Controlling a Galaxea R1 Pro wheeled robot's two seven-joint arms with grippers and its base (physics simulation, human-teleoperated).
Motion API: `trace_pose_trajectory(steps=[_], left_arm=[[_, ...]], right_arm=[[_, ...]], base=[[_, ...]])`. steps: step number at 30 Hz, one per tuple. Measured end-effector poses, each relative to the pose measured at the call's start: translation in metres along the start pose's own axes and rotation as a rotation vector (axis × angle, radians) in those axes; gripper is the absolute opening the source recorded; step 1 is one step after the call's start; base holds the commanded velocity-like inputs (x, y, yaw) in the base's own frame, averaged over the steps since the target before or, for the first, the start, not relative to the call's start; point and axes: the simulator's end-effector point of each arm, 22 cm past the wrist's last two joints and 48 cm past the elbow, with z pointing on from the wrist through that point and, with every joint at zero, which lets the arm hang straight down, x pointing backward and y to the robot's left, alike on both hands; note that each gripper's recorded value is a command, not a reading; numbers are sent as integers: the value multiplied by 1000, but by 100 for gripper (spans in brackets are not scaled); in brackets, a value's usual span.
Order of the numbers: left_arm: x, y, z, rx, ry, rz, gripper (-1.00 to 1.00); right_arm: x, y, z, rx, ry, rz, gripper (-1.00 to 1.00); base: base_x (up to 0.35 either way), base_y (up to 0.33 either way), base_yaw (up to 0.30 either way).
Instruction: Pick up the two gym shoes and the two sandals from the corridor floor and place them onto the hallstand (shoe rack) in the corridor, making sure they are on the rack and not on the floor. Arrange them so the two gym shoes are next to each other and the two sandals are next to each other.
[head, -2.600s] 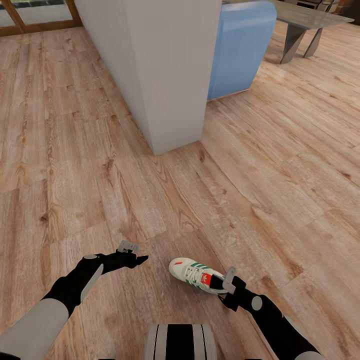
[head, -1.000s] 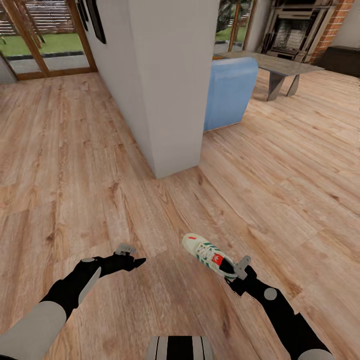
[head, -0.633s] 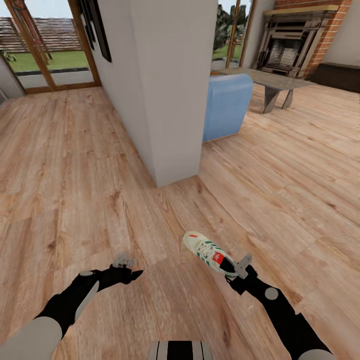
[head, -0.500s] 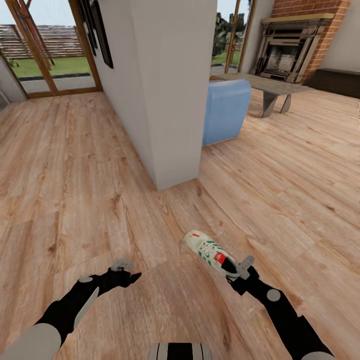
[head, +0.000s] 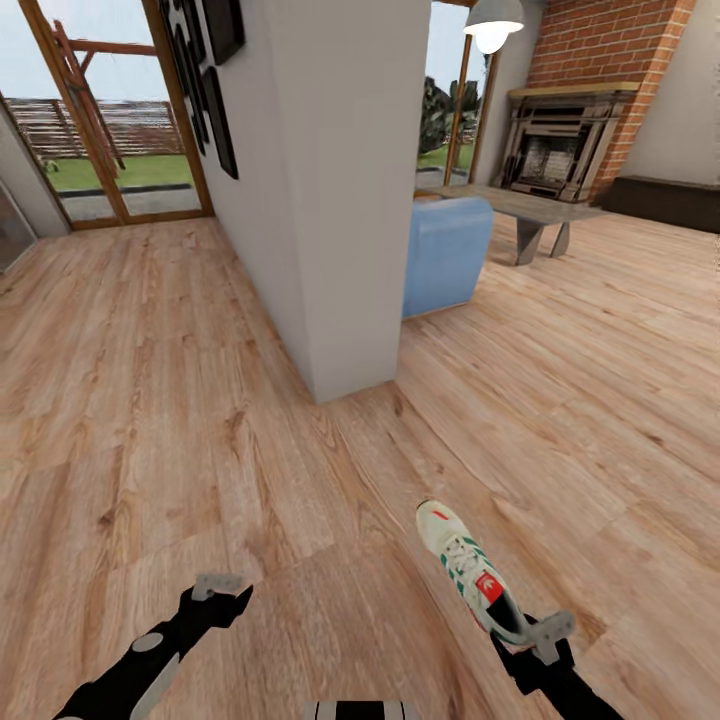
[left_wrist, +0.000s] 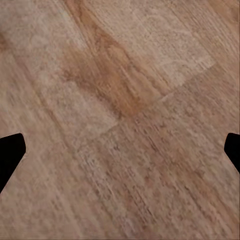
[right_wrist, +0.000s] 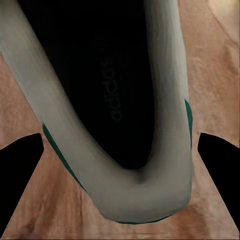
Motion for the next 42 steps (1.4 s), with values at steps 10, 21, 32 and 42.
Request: trace_pose_trajectory(steps=[10,21,32,42], left_arm=[[-21,9,-17,-34,-112,-20,100],[-56,8,-31,-34,-192,0,100],[-87,9,-46,-36,-252,18,100],[-107,10,-57,-38,-294,25,100]], right_arm=[[19,-21,-17,164,-31,45,-100],[-7,-32,-25,207,-111,113,-100],[-34,-40,-33,227,-176,133,-100],[-48,-41,-38,228,-207,131,-100]], base=[[0,0,0],[0,0,0],[0,0,0],[0,0,0]])
